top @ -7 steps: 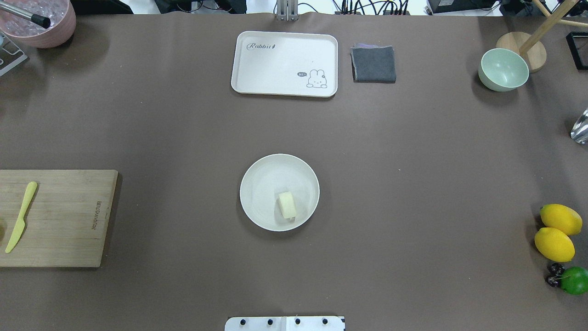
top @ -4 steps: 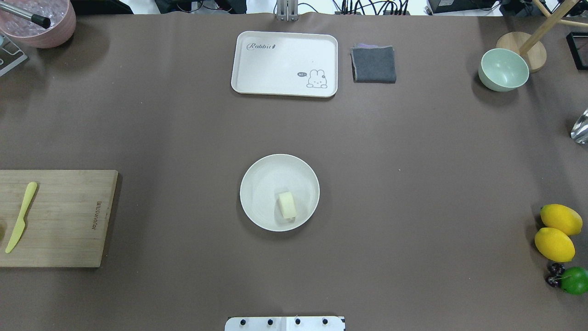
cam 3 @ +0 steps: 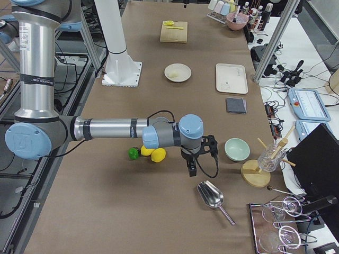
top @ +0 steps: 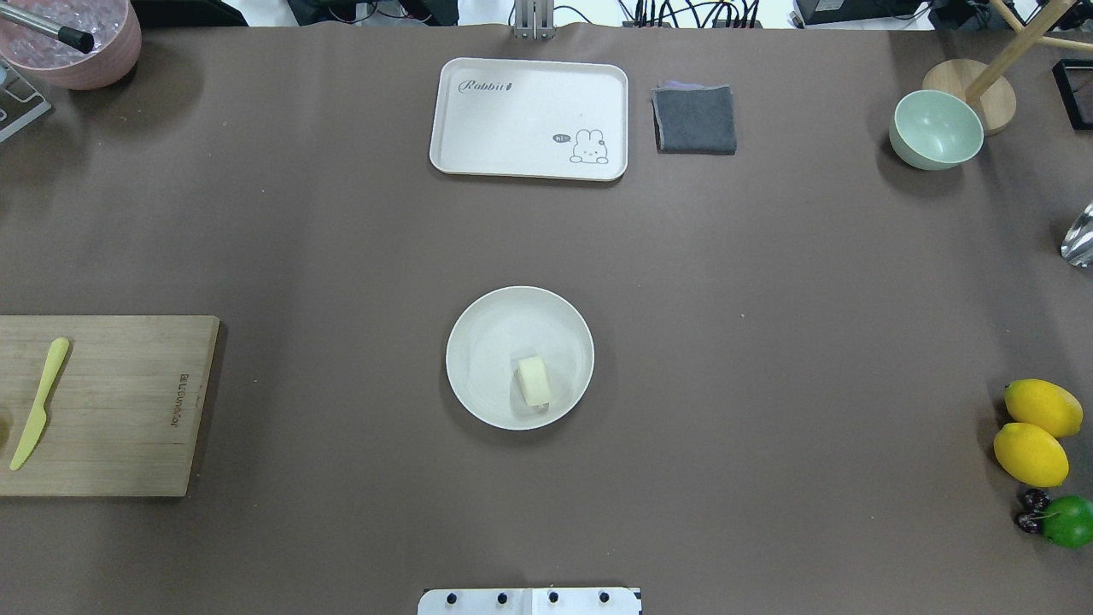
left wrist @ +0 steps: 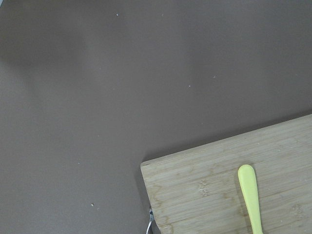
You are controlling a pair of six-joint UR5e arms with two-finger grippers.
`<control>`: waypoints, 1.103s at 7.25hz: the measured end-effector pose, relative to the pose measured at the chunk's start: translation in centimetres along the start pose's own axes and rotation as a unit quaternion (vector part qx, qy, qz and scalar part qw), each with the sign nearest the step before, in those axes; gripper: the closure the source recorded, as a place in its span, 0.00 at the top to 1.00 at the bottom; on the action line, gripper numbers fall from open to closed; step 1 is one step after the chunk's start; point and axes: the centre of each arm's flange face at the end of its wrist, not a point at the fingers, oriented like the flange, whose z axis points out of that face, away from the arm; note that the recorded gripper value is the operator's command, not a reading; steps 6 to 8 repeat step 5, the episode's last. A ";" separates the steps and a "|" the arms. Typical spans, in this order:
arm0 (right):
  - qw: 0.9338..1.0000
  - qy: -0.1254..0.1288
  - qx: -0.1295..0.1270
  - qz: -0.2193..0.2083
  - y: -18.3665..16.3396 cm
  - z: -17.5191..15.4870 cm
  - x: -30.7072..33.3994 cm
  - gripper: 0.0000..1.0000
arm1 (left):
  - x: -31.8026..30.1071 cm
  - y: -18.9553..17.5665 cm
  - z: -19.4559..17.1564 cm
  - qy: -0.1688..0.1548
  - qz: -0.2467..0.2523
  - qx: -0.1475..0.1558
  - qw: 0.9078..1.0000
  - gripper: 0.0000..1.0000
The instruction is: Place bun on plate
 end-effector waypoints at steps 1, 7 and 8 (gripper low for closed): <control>1.000 0.000 0.001 -0.001 -0.1 -0.1 0.0 1.00 | 0.2 0.0 -0.2 0.000 0.002 0.001 1.000 0.99; 1.000 -0.002 0.001 0.000 -0.1 -0.1 -0.1 1.00 | 0.3 0.2 -0.1 0.000 0.002 -0.002 1.000 0.99; 1.000 -0.002 0.001 0.000 -0.1 -0.1 -0.1 1.00 | 0.3 0.2 -0.1 0.000 0.002 -0.002 1.000 0.99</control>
